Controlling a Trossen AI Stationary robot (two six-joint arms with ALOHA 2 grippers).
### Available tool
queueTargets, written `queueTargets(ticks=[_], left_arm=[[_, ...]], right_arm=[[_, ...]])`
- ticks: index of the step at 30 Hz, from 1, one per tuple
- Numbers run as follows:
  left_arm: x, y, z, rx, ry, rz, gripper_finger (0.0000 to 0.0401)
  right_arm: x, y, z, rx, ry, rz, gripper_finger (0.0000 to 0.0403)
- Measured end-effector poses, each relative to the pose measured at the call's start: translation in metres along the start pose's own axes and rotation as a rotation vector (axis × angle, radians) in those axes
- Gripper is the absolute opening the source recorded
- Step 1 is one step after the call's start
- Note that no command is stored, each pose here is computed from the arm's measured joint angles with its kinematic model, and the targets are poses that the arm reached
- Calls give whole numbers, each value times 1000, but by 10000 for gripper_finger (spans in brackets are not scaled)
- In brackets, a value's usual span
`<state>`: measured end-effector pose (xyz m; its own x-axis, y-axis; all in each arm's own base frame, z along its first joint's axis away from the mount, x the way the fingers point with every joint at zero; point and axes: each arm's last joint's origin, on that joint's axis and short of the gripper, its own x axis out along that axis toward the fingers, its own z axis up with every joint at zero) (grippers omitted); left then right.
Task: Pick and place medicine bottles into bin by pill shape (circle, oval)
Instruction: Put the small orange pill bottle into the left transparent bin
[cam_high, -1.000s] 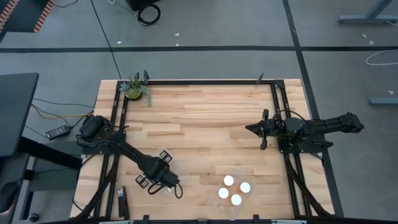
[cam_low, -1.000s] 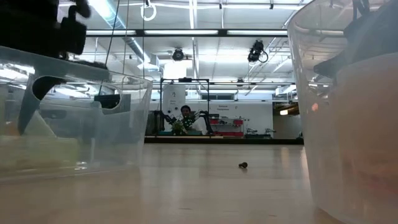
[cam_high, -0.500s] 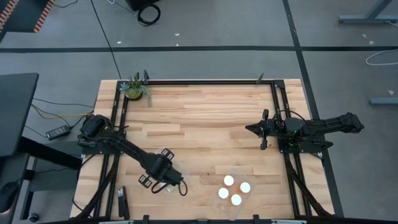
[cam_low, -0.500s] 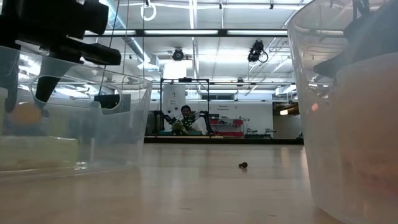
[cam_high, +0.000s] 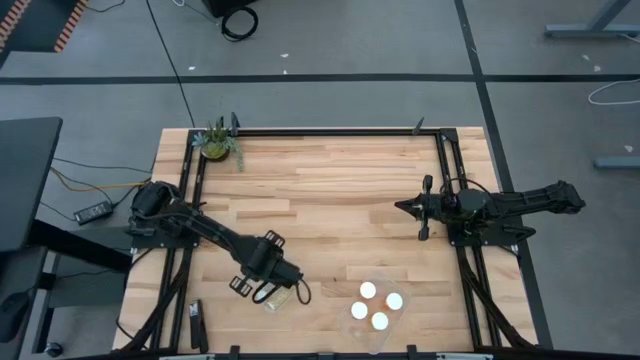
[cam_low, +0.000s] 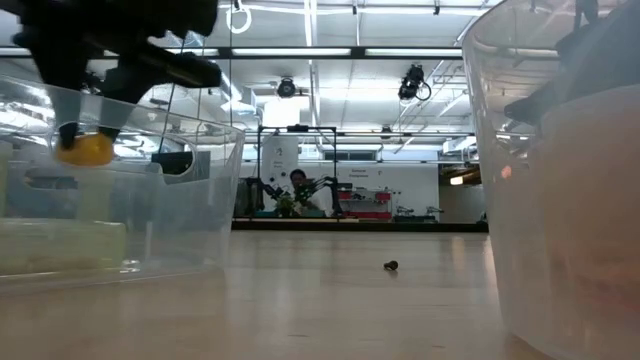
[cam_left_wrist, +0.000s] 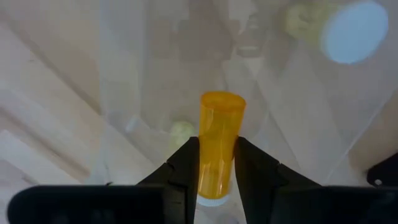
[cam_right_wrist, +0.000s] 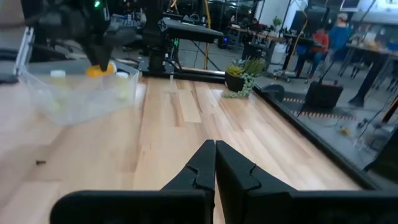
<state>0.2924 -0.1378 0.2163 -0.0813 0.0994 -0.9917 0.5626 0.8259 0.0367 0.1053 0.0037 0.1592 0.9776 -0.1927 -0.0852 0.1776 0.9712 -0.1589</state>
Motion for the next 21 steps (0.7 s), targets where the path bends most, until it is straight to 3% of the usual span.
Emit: queueTargets(ticks=[6,9,17,21], left_arm=[[-10,18,0,-90,-20,-2,87],[-14,25,-2,-137,-18,-5,91],[-22,48,-8,-261,-22,-12,86],[-22,58,-10,-293,-23,-16,90]], right_arm=[[0,0,2,-40,-20,-3,19],[0,-1,9,58,-96,-6,19],[-6,-4,39,-86,-417,9,19],[-5,-4,42,-50,-439,9,19]])
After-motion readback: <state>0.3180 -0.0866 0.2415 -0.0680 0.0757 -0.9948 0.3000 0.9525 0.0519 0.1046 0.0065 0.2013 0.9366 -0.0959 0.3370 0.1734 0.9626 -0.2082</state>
